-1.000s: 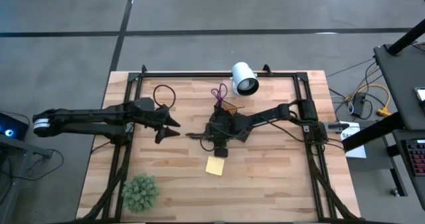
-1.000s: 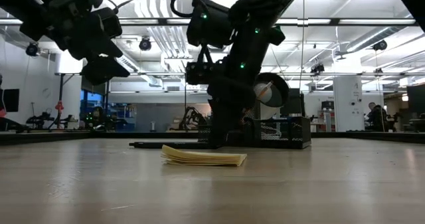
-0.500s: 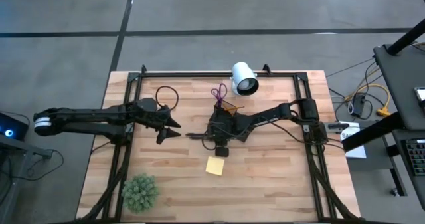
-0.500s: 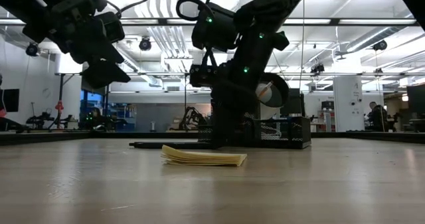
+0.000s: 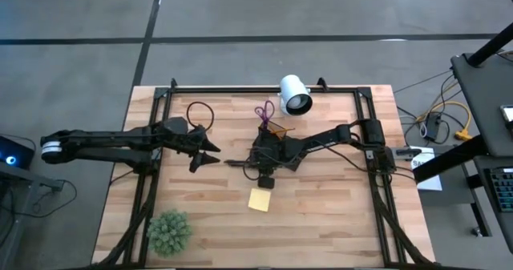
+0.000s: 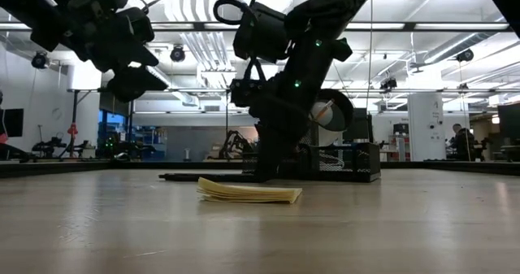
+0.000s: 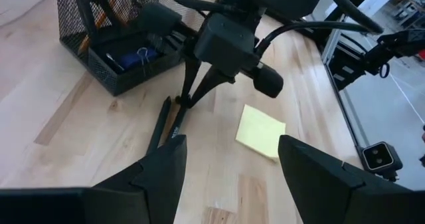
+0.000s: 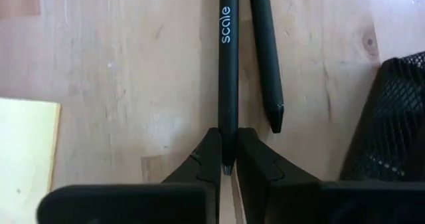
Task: Pick and place office supplies into organizer
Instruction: Put the bottom black pen into the black mesh organizer
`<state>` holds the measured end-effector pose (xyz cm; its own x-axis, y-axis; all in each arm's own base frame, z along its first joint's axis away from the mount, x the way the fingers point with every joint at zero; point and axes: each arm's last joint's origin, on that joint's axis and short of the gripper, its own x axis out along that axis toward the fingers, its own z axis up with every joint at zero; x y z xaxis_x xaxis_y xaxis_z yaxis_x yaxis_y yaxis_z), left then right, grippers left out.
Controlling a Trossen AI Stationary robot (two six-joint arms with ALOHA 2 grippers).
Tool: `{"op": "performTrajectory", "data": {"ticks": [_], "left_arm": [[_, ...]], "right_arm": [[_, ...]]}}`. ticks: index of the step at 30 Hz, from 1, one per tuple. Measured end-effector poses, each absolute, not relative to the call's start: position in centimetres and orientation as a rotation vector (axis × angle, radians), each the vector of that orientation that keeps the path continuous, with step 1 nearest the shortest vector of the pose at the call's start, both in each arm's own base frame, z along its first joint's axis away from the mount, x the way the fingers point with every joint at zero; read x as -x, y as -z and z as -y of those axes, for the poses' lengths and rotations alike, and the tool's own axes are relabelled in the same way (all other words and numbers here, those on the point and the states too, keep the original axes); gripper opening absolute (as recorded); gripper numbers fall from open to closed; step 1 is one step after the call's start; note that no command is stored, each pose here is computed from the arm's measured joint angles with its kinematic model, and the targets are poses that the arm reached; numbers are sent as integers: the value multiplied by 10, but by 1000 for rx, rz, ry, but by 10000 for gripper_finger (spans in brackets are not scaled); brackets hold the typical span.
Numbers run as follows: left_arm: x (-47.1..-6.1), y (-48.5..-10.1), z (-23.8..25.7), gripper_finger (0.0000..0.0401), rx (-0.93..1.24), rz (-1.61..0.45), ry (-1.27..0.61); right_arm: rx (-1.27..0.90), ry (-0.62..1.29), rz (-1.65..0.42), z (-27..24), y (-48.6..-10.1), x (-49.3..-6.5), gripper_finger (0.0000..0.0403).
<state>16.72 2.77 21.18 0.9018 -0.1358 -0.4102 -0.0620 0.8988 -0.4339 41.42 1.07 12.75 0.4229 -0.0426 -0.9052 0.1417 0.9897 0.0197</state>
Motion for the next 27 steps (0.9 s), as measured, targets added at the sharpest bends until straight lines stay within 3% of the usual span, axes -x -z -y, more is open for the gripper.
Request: {"op": "performTrajectory", "data": {"ticks": [15, 27], "left_arm": [[-158, -241, -28, 223, 333, -251, 12], [-167, -238, -30, 223, 60, -261, 34]], "right_arm": [[-174, 387, -846, -39, -218, -398, 13], [-99, 438, -860, -60, -231, -384, 13]]}}
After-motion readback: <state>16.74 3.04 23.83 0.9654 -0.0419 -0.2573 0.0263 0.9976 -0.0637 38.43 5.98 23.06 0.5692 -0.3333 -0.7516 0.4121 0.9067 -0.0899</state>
